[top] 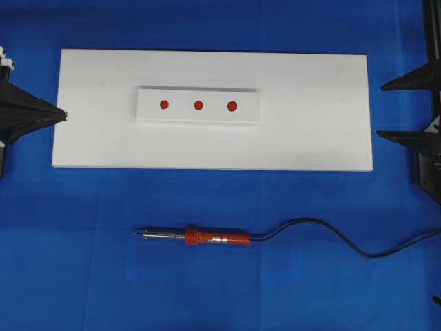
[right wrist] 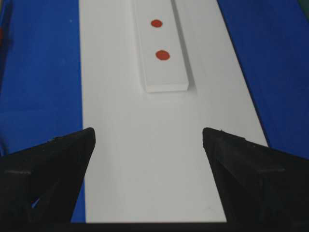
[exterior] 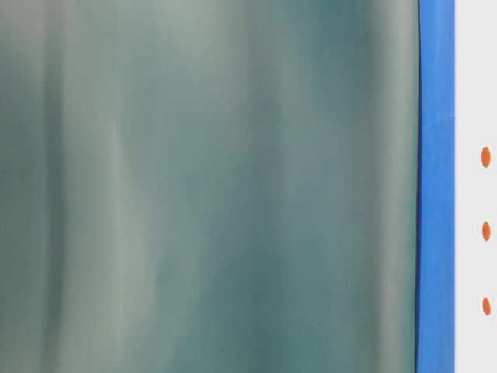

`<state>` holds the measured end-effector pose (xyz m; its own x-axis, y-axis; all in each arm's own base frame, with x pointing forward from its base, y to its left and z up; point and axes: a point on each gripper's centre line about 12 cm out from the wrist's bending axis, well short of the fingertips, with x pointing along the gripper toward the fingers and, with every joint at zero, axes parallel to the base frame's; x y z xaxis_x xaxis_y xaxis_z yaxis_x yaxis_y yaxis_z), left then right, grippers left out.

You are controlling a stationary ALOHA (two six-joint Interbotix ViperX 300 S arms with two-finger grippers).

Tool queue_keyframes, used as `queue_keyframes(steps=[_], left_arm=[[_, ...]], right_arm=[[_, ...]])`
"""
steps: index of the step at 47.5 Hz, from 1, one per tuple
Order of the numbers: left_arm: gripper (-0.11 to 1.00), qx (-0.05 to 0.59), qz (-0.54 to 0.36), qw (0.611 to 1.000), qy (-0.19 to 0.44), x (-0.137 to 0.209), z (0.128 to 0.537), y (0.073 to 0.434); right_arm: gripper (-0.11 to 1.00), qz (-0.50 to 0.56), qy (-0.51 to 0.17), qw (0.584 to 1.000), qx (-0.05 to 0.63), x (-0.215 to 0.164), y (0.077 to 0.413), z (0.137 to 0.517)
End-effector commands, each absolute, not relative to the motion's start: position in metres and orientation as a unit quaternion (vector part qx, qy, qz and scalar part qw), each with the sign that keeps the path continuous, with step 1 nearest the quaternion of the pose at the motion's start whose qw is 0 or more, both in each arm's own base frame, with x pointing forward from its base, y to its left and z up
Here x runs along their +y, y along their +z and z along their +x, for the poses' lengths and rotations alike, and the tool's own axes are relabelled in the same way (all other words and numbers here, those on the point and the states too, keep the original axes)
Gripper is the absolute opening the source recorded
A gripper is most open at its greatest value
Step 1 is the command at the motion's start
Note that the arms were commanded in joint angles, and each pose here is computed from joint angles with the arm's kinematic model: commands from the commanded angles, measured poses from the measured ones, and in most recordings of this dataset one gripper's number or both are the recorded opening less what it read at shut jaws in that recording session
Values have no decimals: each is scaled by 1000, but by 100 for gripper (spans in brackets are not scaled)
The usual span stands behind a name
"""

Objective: Touch the tip of the soldering iron to the mark.

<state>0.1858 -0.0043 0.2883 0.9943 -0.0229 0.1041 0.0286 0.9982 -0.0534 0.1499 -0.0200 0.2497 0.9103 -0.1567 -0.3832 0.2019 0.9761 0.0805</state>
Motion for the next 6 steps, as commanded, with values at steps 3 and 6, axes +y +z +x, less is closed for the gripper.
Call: queue_keyframes(steps=[3, 6], left_arm=[[0, -59, -27, 998, -14, -5, 187, 292], [0, -59, -27, 998, -15, -5, 187, 292]], right_arm=[[83, 61, -91, 977, 184, -20, 254, 152], [83, 62, -91, 977, 184, -20, 254, 152]])
